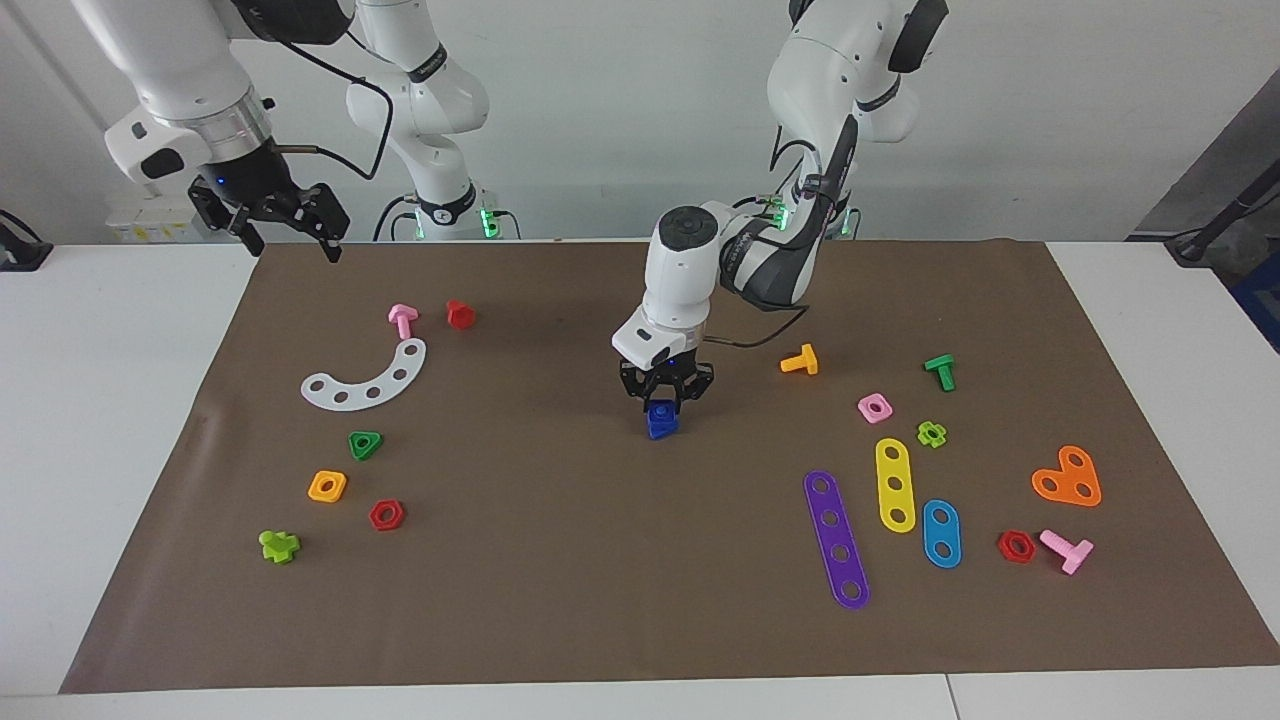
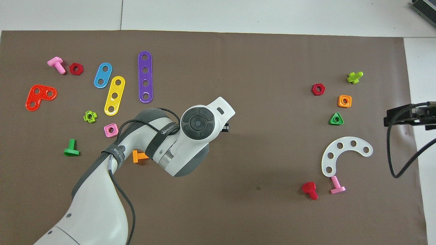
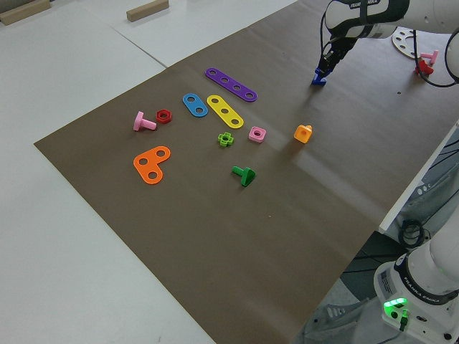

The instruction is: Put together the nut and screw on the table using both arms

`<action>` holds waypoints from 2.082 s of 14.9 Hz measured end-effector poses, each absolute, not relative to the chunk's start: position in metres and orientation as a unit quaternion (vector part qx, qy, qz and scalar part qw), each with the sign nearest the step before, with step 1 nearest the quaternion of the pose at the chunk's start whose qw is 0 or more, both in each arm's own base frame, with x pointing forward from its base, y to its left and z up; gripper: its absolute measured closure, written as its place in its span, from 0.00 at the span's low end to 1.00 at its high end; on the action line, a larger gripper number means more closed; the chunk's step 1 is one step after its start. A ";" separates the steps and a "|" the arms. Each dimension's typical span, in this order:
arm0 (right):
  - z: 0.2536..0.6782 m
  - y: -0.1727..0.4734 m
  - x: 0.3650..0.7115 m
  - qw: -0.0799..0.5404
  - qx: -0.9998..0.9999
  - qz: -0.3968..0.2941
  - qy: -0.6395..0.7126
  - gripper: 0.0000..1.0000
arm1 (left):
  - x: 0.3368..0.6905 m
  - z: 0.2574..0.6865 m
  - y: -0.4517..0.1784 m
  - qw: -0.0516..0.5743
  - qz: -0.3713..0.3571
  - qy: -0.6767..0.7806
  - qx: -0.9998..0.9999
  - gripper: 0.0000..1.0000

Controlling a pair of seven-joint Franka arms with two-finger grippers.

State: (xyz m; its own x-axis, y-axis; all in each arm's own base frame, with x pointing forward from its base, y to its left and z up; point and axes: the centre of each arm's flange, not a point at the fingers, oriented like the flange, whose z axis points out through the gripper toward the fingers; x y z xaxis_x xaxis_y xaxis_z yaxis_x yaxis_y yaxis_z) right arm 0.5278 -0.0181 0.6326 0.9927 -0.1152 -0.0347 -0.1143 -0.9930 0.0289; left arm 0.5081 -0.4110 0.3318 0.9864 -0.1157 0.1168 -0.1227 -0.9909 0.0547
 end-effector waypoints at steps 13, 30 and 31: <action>0.633 -0.018 0.528 0.013 0.998 -0.018 -0.058 0.00 | 0.514 0.360 -0.401 0.027 0.069 -0.051 0.996 0.00; 0.633 -0.018 0.528 0.013 0.998 -0.018 -0.057 0.00 | 0.550 0.489 -0.224 -0.016 0.038 -0.093 0.995 0.00; 0.633 -0.018 0.528 0.013 0.998 -0.018 -0.057 0.00 | 0.549 0.499 -0.211 -0.011 0.035 -0.098 0.994 0.00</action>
